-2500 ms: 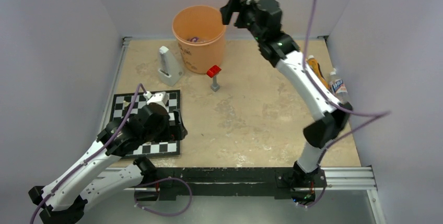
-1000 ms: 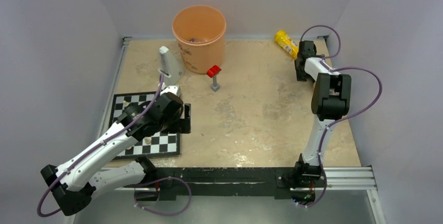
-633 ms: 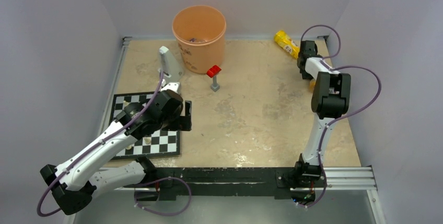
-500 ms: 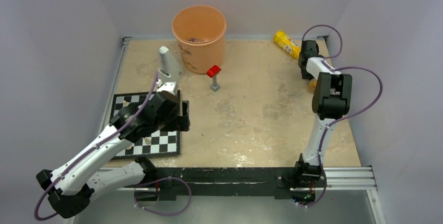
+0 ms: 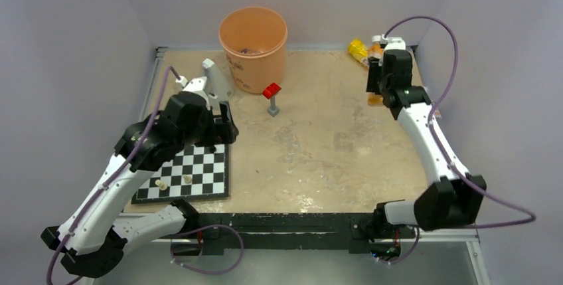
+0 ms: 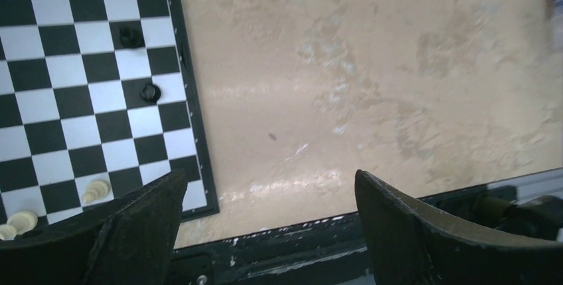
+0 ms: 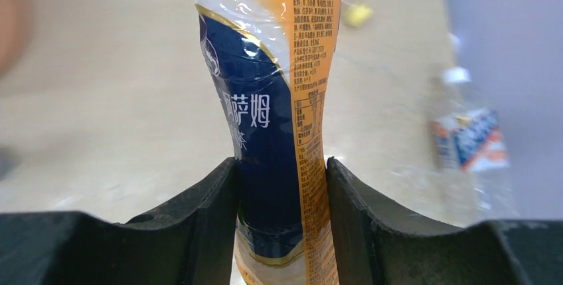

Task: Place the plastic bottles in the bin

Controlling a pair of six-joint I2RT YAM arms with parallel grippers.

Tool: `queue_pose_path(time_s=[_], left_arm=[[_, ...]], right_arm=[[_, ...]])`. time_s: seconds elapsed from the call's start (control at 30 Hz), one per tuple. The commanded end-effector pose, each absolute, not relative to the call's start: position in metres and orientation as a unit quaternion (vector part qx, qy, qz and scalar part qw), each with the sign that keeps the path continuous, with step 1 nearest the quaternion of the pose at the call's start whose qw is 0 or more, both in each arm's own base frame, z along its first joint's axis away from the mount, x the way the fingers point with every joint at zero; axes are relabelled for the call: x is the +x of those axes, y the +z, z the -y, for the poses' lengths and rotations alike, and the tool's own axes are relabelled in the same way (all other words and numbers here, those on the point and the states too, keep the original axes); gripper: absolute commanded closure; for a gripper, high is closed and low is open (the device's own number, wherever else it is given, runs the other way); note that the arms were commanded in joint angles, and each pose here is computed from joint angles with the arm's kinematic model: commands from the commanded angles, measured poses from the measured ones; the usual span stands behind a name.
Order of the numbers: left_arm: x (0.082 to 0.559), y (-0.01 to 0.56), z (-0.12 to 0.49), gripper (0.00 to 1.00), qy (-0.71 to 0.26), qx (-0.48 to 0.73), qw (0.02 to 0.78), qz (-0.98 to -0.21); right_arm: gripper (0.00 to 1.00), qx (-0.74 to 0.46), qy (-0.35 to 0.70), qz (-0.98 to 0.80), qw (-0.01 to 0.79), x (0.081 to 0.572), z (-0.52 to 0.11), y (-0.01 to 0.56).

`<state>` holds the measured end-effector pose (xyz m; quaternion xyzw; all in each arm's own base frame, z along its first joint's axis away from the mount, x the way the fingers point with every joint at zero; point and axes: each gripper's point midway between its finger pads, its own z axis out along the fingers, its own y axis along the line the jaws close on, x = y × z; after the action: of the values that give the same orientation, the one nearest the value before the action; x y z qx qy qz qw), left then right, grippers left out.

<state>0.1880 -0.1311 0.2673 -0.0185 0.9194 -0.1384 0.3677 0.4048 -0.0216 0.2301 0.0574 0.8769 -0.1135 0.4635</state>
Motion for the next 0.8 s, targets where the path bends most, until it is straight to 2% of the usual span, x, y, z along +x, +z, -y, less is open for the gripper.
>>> queue_pose_path(time_s=[0.0, 0.2, 0.37, 0.63, 0.77], left_arm=[[0.195, 0.331, 0.143, 0.00, -0.220, -0.003, 0.405, -0.887], [0.211, 0.386, 0.173, 0.00, -0.275, 0.029, 0.417, -0.866], [0.227, 0.414, 0.185, 0.00, -0.309, 0.015, 0.439, -0.843], [0.249, 0.404, 0.204, 0.00, -0.325, -0.003, 0.416, -0.849], [0.258, 0.391, 0.202, 0.05, -0.312, -0.026, 0.407, -0.858]], right_arm=[[0.63, -0.015, 0.059, -0.852, 0.520, 0.370, -0.079, 0.266], [0.63, -0.138, 0.256, -0.780, 0.555, 0.297, -0.215, 0.317], [0.63, -0.205, 0.319, -0.753, 0.538, 0.250, -0.287, 0.321], [0.62, -0.238, 0.326, -0.754, 0.519, 0.230, -0.328, 0.312], [0.62, -0.243, 0.325, -0.752, 0.519, 0.228, -0.331, 0.312]])
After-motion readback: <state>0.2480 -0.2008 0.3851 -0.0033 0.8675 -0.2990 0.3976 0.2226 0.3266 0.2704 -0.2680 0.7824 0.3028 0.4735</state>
